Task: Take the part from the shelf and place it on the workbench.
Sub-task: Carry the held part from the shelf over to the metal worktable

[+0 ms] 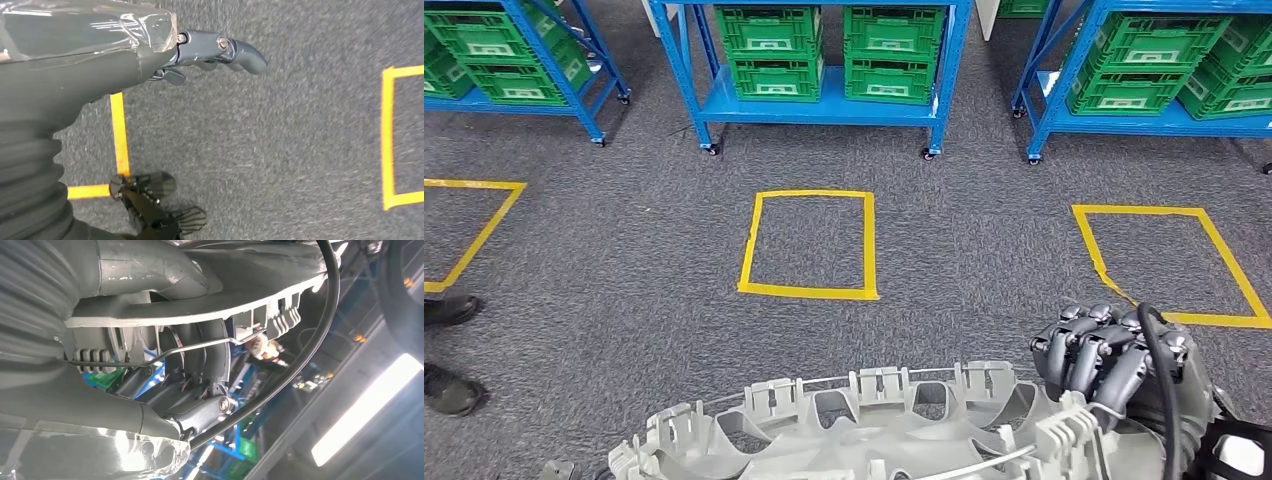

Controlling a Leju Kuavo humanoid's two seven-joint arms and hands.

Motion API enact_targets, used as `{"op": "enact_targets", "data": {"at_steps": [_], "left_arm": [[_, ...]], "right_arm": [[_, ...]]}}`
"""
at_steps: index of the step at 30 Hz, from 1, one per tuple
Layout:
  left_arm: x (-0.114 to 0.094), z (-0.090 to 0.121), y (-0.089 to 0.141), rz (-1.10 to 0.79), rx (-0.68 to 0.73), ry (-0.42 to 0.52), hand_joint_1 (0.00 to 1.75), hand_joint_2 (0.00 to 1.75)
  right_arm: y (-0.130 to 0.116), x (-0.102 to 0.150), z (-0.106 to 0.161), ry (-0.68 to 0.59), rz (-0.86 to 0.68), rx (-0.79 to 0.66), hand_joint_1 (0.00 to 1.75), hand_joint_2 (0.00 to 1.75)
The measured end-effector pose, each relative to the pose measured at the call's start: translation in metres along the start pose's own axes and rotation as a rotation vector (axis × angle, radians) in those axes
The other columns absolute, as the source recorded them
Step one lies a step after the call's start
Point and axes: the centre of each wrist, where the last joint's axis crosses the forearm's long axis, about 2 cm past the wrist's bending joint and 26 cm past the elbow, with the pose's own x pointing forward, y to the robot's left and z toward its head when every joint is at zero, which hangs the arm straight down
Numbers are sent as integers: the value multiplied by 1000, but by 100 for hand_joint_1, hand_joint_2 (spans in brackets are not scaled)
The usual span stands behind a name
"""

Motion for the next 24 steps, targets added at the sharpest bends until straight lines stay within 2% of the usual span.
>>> {"op": "enact_targets", "data": {"at_steps": [17,24], "left_arm": [[1,1,0,12,15,-7,0,175],[0,2,1,14,23,-1,0,175]], "right_arm": [[-2,-1,-5,15,7,-13,175,175],[0,-2,-5,50,61,7,175,175]]}}
